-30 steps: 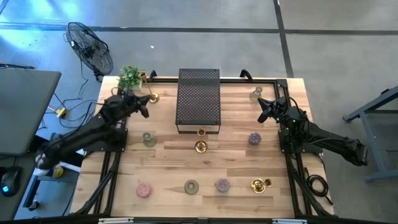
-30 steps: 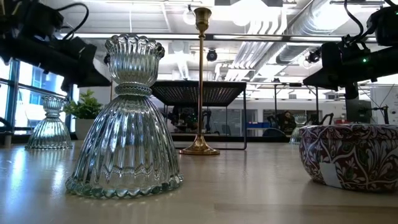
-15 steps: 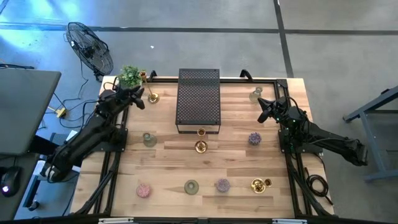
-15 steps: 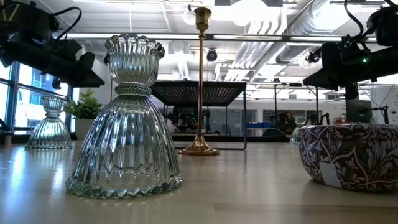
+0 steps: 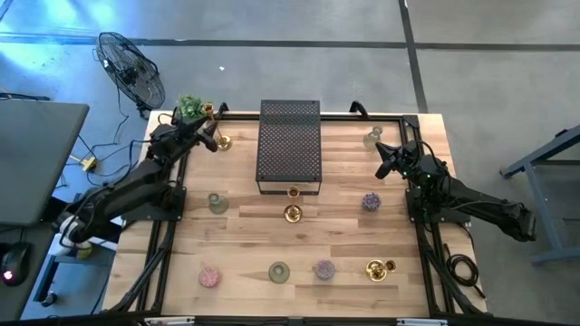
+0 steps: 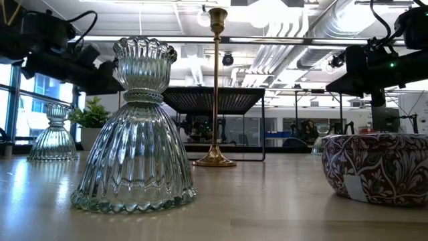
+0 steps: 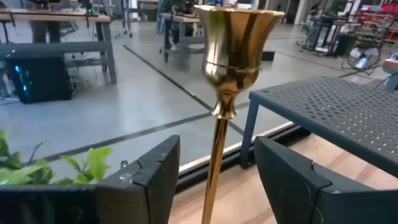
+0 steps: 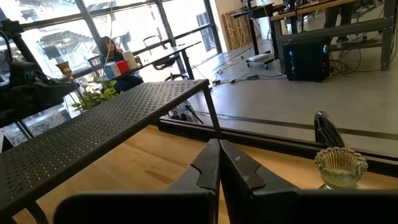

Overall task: Pick & Place candle stick holders
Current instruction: Put the top gold candle holder on the shelf

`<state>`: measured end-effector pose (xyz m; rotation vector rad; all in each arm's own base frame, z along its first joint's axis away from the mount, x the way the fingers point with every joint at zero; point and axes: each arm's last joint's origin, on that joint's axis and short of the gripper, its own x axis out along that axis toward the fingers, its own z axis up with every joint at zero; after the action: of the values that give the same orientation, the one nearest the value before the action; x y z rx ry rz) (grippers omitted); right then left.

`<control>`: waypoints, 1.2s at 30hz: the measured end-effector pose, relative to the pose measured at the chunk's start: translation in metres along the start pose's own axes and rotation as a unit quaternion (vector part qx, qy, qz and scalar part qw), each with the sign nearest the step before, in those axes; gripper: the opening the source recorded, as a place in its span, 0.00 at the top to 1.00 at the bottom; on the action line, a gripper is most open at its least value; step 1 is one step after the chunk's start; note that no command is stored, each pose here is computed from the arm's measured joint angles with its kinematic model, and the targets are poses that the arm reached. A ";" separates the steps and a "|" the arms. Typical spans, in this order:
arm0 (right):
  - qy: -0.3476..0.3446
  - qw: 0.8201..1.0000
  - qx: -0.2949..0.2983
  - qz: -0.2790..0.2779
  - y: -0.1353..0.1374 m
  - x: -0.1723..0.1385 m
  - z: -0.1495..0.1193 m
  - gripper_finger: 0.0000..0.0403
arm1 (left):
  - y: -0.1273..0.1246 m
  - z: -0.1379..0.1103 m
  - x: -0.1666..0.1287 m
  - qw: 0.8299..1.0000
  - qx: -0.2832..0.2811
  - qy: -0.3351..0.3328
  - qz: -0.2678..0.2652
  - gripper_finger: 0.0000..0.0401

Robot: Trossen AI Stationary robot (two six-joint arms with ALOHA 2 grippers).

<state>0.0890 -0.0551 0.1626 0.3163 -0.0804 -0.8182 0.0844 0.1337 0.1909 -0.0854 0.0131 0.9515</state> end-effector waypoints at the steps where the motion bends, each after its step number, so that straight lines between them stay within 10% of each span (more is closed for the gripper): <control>1: 0.000 1.000 0.000 0.000 0.000 0.000 0.000 1.00 | 0.000 0.000 0.002 1.000 0.000 -0.004 0.002 0.49; 21: 0.000 1.000 0.000 0.000 0.000 0.000 0.000 1.00 | -0.002 0.002 0.011 0.998 0.025 -0.035 -0.047 0.97; 36: 0.000 1.000 0.000 0.000 0.000 0.000 0.000 1.00 | -0.003 0.003 0.011 0.997 0.018 -0.039 -0.058 0.97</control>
<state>0.0890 -0.0551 0.1625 0.3163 -0.0801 -0.8178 0.0927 0.1412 0.1931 -0.0149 -0.0470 0.8376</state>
